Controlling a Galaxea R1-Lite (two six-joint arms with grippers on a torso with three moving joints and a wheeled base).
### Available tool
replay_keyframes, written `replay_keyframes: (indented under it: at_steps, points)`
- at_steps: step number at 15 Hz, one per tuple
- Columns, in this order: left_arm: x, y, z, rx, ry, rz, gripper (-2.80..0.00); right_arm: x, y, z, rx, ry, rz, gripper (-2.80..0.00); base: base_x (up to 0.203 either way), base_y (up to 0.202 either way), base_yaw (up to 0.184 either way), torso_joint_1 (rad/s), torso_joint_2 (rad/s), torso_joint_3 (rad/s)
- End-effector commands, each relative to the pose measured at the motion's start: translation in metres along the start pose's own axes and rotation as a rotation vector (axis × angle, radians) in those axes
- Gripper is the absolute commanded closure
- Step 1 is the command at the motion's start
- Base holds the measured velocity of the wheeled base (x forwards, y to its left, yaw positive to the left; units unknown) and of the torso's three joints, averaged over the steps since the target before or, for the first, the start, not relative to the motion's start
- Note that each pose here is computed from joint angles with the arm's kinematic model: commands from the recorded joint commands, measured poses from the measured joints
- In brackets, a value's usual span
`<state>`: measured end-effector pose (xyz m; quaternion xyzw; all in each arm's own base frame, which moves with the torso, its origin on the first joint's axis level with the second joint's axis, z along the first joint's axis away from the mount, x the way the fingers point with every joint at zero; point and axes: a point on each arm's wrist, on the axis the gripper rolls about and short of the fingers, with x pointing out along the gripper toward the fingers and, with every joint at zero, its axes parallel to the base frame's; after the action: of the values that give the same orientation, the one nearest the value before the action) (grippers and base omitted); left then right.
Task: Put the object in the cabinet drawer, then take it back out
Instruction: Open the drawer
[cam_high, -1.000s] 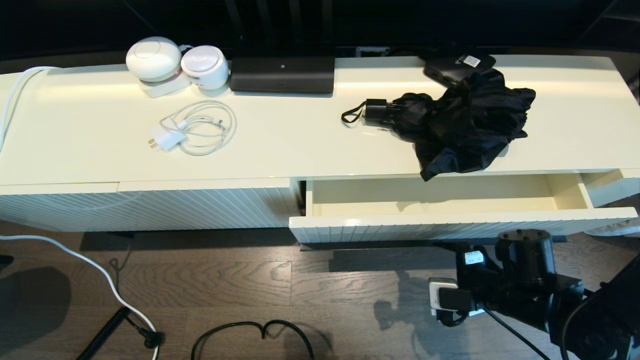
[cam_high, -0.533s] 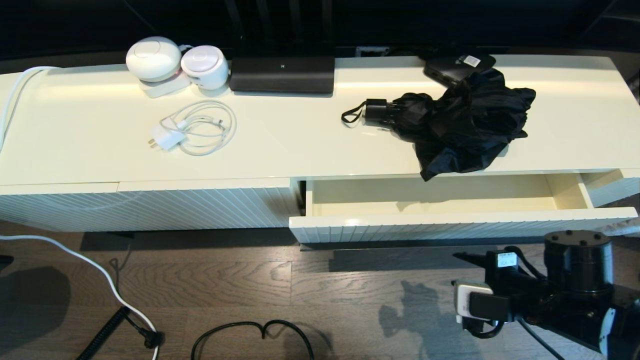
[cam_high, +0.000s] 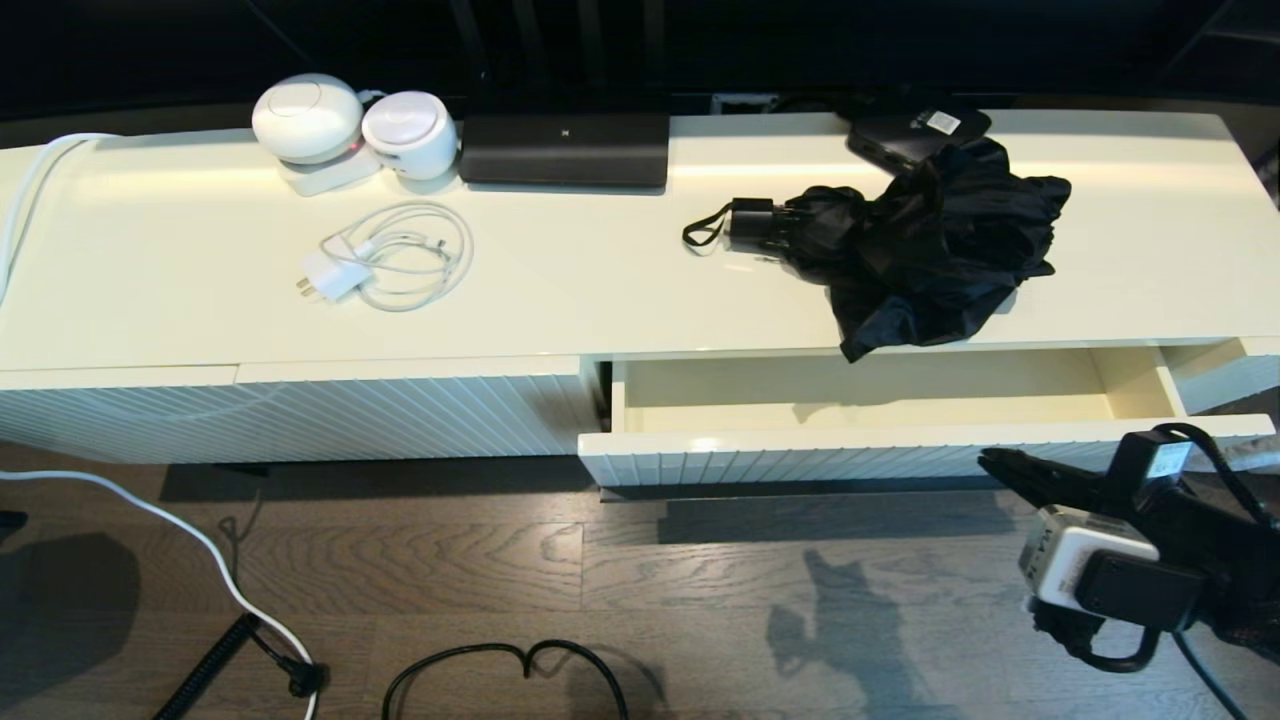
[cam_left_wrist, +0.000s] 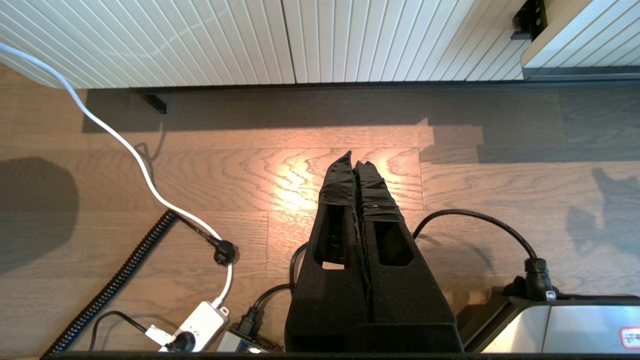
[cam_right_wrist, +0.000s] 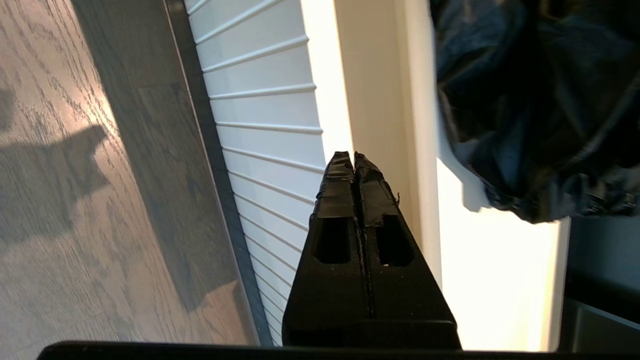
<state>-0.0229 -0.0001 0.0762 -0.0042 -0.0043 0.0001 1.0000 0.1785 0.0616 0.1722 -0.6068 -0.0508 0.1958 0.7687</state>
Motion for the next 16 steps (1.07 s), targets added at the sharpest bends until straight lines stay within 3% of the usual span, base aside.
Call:
replay_keyframes:
  at_steps: [1, 4, 7, 10, 13, 16]
  points:
    - [0.0, 0.0, 0.0, -0.001, -0.002, 0.0, 0.0, -0.016, -0.012, 0.004, -0.014, -0.018, -0.055, 0.0, 0.0, 0.0, 0.0, 0.0, 0.0, 0.0]
    - [0.0, 0.0, 0.0, 0.0, -0.002, 0.001, 0.0, 0.004, -0.015, 0.004, -0.008, -0.012, -0.032, 0.0, 0.0, 0.0, 0.0, 0.0, 0.0, 0.0]
    - [0.0, 0.0, 0.0, -0.001, -0.002, 0.001, 0.0, 0.023, -0.042, 0.011, 0.0, 0.005, -0.037, 0.0, 0.0, 0.0, 0.0, 0.0, 0.0, 0.0]
    - [0.0, 0.0, 0.0, -0.001, -0.002, 0.001, 0.0, 0.038, -0.062, 0.021, 0.064, 0.061, -0.011, 0.0, 0.0, 0.0, 0.0, 0.0, 0.0, 0.0]
    - [0.0, 0.0, 0.0, -0.001, -0.002, 0.0, 0.0, 0.041, -0.072, 0.024, 0.083, 0.129, 0.116, 0.0, 0.0, 0.0, 0.0, 0.0, 0.0, 0.0]
    - [0.0, 0.0, 0.0, -0.001, -0.002, 0.001, 0.0, 0.048, -0.068, 0.032, 0.176, 0.123, 0.179, 0.0, 0.0, 0.0, 0.0, 0.0, 0.0, 0.0]
